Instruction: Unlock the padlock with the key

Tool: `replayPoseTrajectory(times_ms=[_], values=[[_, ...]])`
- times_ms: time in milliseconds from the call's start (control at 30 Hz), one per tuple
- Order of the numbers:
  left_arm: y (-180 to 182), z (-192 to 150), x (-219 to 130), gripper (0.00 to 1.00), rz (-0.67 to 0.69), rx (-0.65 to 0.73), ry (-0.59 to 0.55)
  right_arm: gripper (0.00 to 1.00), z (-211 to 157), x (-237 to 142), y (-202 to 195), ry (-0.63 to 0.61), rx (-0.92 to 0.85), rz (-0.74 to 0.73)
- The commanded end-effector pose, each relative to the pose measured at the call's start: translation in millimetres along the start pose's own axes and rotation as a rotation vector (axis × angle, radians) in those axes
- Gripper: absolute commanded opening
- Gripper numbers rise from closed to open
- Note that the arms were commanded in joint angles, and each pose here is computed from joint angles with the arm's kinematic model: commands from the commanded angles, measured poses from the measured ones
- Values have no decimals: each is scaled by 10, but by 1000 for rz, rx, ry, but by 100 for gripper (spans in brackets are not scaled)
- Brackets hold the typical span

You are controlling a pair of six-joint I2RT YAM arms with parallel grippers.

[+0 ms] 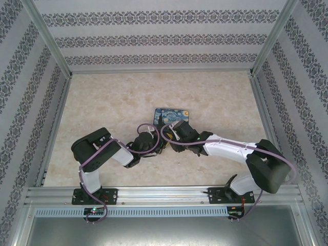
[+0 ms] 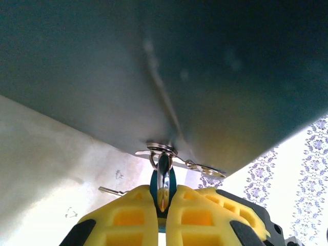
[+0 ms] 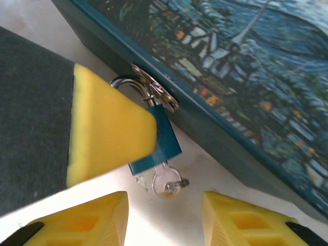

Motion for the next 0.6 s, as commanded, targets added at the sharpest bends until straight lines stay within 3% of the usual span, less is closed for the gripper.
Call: replayPoseTrajectory(times_ms=[0, 267, 500, 567], values=[[-214, -37, -5, 0, -59, 24, 22, 41, 107, 35, -7, -14, -28, -30], [-204, -41, -3, 0, -54, 23, 27, 33, 173, 90, -32, -15, -14, -51], [-163, -39, 5, 0, -44, 23, 30, 2, 295, 42, -2, -49, 13, 3], [-156, -31, 5, 0, -43, 22, 27, 0, 301, 19, 8, -59, 41, 44]])
Point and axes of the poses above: each hand's point on the last joint's axis, 136 mm out from that joint toward the fingers, its own x axis out along the fingers, its own y axis along the line the jaws close on, z = x × y, the point moved 5 cm from there along -x, back along the fingers, and after that the axes turned 13 degrees about -x, right-handed, at the moved point
